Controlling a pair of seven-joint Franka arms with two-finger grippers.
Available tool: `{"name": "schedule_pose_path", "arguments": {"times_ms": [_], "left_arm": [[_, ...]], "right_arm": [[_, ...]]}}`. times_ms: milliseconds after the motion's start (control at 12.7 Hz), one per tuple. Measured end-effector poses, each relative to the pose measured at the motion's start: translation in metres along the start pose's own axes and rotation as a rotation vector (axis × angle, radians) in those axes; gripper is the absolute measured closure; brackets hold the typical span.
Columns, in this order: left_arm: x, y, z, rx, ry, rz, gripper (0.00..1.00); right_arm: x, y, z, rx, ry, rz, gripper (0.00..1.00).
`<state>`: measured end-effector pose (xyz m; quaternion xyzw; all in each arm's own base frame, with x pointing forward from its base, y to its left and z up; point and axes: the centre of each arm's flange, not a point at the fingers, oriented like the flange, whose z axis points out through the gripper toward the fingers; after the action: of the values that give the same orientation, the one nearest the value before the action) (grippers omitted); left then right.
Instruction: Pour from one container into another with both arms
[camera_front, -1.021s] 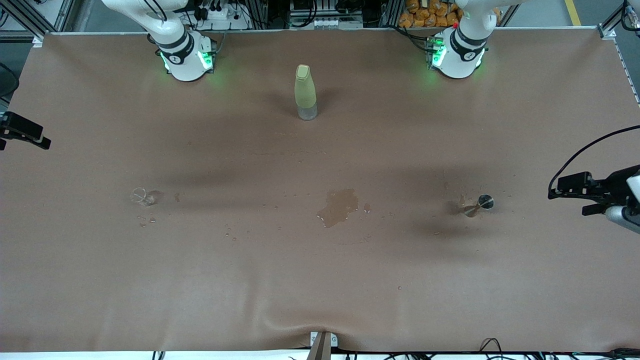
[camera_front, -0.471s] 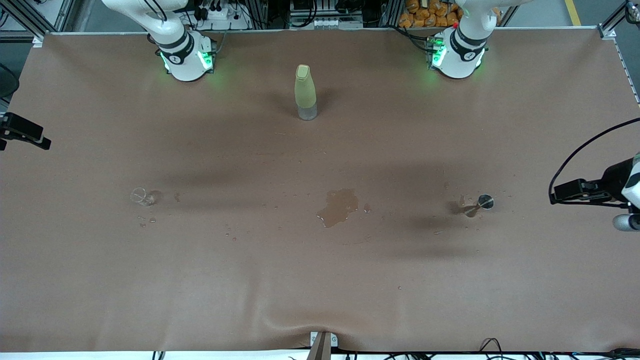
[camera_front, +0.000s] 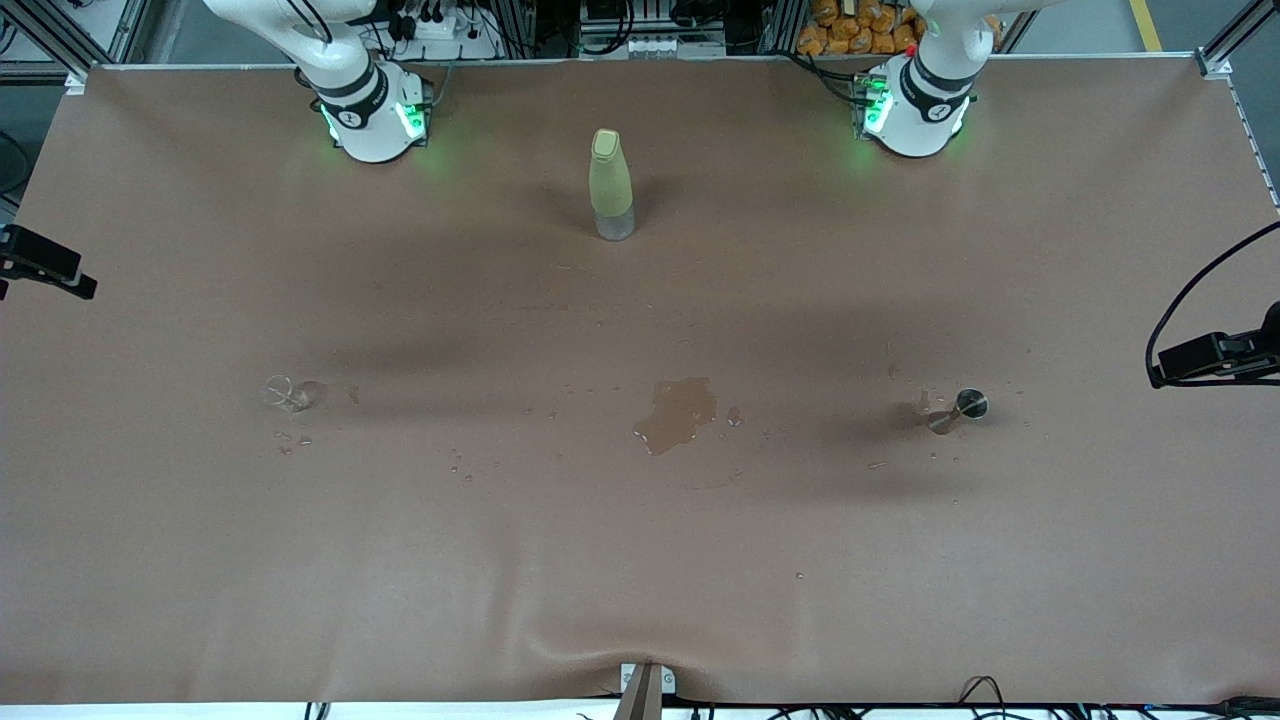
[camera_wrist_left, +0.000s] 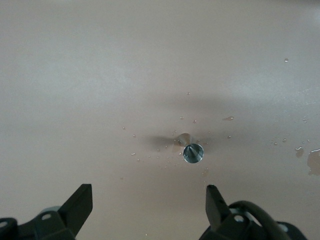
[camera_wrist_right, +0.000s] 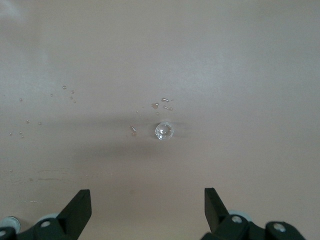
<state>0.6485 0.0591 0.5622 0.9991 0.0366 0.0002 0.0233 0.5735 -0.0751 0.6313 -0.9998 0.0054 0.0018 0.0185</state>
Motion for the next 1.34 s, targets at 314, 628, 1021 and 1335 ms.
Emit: {"name": "schedule_pose_path", "arguments": {"times_ms": [314,628,1021,1335], "left_arm": [[-0.001,-0.002,0.001,0.000,-0.003,-0.010,0.00],[-0.013,-0.003,-0.011,0.000,0.014,-0.013,0.00],[-0.025,0.024,-0.015,0.015,0.029,0.019,0.00],[-0.025,0.019,-0.010,0.020,0.021,0.034,0.00]], "right_arm": [[0.005,-0.006,0.006,0.001,-0.005,-0.010,0.00],[0.006,-0.007,0.006,0.000,-0.001,-0.013,0.00],[0.006,-0.007,0.006,0.000,0.001,-0.011,0.00],[0.007,-0.006,0.005,-0.001,0.008,-0.011,0.00]]}}
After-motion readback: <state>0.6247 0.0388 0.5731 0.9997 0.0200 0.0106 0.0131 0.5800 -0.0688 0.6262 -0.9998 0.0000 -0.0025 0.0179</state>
